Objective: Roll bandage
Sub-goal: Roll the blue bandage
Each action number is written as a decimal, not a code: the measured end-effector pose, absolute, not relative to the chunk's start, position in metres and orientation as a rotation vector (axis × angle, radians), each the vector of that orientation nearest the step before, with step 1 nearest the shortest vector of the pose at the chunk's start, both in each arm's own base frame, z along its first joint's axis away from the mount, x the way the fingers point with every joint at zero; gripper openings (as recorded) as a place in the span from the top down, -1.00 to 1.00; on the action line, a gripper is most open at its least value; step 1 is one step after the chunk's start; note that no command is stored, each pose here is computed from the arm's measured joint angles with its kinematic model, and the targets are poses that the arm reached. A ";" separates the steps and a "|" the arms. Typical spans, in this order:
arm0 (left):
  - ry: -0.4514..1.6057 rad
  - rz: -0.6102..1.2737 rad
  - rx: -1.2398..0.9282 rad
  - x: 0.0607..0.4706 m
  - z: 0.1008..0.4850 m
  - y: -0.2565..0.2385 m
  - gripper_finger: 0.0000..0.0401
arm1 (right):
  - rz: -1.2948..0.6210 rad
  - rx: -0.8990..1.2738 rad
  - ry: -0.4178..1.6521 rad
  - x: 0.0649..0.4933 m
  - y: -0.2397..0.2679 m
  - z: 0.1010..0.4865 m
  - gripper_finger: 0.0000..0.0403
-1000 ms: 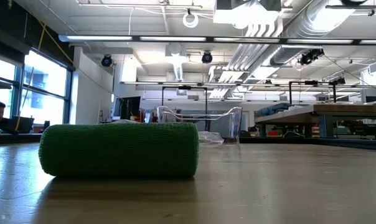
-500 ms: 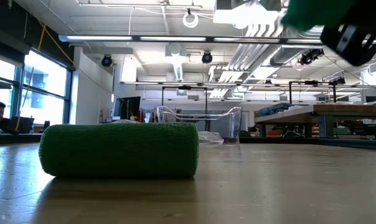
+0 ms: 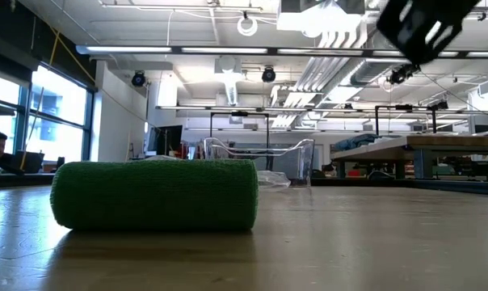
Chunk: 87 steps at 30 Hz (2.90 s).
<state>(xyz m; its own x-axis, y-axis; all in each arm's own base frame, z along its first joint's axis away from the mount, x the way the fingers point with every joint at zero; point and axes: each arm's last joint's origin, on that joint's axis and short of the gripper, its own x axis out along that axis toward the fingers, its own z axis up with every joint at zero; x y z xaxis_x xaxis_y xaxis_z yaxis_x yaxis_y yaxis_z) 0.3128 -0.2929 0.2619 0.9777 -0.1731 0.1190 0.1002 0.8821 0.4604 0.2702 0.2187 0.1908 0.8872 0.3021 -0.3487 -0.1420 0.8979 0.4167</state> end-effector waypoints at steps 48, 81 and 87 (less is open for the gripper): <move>-0.059 -0.118 0.446 0.323 0.252 -0.283 1.00 | 0.388 0.639 0.352 0.297 0.192 0.208 0.19; 0.038 0.105 0.359 0.350 0.232 -0.234 1.00 | 0.068 0.649 0.736 0.188 0.257 0.180 0.19; 0.140 0.253 0.318 0.358 0.197 -0.186 1.00 | 0.157 0.526 0.653 0.197 0.264 0.176 0.19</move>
